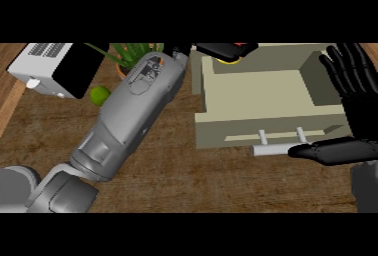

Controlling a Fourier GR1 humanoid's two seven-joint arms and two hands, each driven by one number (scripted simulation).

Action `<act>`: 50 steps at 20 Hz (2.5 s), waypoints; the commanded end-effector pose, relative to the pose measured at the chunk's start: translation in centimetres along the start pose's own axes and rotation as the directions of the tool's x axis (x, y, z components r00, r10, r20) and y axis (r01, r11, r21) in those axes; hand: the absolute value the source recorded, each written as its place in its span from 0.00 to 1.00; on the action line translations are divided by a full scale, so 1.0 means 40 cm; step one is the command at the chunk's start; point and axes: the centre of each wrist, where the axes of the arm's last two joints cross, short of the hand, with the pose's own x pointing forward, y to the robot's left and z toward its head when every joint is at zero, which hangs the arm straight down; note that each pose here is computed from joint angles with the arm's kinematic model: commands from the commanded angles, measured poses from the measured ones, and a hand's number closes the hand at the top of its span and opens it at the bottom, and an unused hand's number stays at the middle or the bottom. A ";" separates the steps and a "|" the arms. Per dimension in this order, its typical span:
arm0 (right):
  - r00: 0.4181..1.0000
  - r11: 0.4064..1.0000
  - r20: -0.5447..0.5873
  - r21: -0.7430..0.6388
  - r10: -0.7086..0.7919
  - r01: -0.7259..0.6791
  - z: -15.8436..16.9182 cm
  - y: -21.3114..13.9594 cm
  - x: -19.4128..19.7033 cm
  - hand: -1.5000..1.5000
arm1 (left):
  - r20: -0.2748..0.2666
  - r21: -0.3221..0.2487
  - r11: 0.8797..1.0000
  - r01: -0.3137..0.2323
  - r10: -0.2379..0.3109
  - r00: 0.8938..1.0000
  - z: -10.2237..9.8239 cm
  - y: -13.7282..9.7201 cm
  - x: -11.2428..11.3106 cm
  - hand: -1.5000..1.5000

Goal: Pick up the cup, place it into the drawer and close the drawer

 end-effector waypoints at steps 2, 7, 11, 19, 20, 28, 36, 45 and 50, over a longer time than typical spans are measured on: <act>1.000 1.000 0.019 0.022 -0.005 0.005 -0.032 0.007 -0.022 0.00 | -0.085 0.003 0.994 0.111 -0.110 0.990 -0.003 -0.014 -0.036 1.00; 0.998 0.998 0.054 0.050 -0.027 0.024 -0.036 0.003 -0.016 0.00 | -0.194 -0.147 0.979 0.144 -0.171 0.966 0.016 -0.017 -0.077 1.00; 0.997 0.995 0.063 0.097 -0.042 0.036 -0.059 0.050 0.016 0.00 | -0.219 -0.146 0.977 0.157 -0.186 0.958 0.050 -0.010 -0.127 1.00; 0.986 0.950 0.060 0.282 -0.156 0.134 -0.087 0.096 0.015 0.00 | -0.172 -0.098 0.995 0.017 -0.034 0.984 0.062 -0.013 -0.131 0.00; 0.981 0.938 0.065 0.313 -0.181 0.152 -0.085 0.098 0.014 0.00 | -0.180 -0.073 0.997 -0.018 0.005 0.984 0.075 -0.004 -0.151 0.00; 0.993 0.760 -0.044 0.641 -0.108 0.111 -0.075 0.143 0.010 1.00 | -0.018 0.000 0.976 -0.216 0.216 0.976 0.034 -0.020 -0.074 0.00; 0.943 0.675 -0.039 0.708 0.330 -0.206 -0.012 0.114 0.014 0.00 | -0.002 0.078 0.976 -0.204 0.205 0.979 0.041 -0.006 -0.103 0.00; 0.821 0.629 -0.111 0.702 0.560 -0.334 0.034 0.180 -0.194 0.00 | 0.012 0.094 0.955 -0.282 0.283 0.959 0.104 0.026 -0.188 0.00; 0.766 0.547 -0.135 0.776 0.629 -0.313 0.042 0.186 -0.347 0.00 | 0.032 0.107 0.943 -0.314 0.312 0.950 0.133 0.075 -0.217 0.00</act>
